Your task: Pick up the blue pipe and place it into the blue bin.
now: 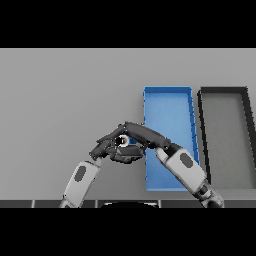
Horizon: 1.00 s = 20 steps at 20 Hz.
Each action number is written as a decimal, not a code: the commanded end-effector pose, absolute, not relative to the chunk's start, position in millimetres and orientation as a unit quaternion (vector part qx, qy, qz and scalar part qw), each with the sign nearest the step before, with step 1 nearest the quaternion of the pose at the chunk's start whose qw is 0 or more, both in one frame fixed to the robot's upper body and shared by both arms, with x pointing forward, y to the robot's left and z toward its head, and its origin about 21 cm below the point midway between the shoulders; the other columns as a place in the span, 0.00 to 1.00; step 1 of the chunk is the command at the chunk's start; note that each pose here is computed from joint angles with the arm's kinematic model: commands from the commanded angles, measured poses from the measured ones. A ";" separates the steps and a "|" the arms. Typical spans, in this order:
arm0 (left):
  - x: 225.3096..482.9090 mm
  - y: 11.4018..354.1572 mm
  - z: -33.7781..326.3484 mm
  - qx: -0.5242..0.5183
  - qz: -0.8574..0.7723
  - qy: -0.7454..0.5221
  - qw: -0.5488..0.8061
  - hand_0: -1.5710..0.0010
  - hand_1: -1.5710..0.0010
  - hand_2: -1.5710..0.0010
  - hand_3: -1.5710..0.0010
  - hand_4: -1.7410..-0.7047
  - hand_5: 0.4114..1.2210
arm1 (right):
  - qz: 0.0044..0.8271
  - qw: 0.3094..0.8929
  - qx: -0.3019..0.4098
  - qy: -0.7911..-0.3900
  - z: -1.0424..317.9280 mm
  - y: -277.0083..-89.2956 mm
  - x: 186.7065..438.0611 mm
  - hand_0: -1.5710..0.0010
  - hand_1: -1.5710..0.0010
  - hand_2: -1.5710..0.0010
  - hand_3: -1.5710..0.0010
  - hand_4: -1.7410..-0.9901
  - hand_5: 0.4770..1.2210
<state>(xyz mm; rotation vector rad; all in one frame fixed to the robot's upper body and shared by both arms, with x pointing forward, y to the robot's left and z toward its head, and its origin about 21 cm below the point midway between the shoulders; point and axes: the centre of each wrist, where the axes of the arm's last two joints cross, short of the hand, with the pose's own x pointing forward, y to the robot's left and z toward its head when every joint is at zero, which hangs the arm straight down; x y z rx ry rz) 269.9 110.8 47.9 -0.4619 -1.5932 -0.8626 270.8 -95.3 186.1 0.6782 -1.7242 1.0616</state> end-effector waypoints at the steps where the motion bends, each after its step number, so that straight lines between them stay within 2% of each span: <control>1: 268.6 110.9 46.4 -0.198 -0.372 -0.686 0.593 0.97 0.98 0.98 0.98 0.78 0.10 | 0.429 0.492 0.290 -0.700 188.3 -95.0 273.6 0.00 0.00 0.00 0.00 0.00 1.00; 5: 269.9 113.5 43.0 -0.192 -0.373 -0.680 0.602 0.99 0.99 0.99 0.99 0.80 0.07 | 0.389 0.508 0.335 -0.692 215.5 -94.7 274.8 0.00 0.00 0.00 0.00 0.00 1.00; 11: 270.8 109.2 46.7 -0.203 -0.376 -0.672 0.604 1.00 1.00 1.00 1.00 0.81 0.03 | 0.362 0.462 0.375 -0.717 294.7 -106.1 293.1 0.00 0.00 0.00 0.00 0.00 1.00; 15: 268.4 113.9 46.2 -0.188 -0.380 -0.668 0.611 1.00 1.00 1.00 1.00 0.81 0.02 | 0.292 0.459 0.292 -0.786 335.8 -128.1 316.7 0.00 0.00 0.00 0.00 0.00 1.00; 18: 271.4 117.1 49.1 -0.190 -0.381 -0.670 0.608 1.00 1.00 1.00 1.00 0.82 0.01 | 0.256 0.497 0.236 -0.795 345.7 -153.7 340.8 0.00 0.00 0.00 0.00 0.00 1.00; 20: 267.7 115.8 45.9 -0.192 -0.383 -0.669 0.607 1.00 1.00 1.00 1.00 0.82 0.00 | 0.243 0.517 0.198 -0.797 339.4 -173.3 355.2 0.00 0.00 0.00 0.00 0.00 1.00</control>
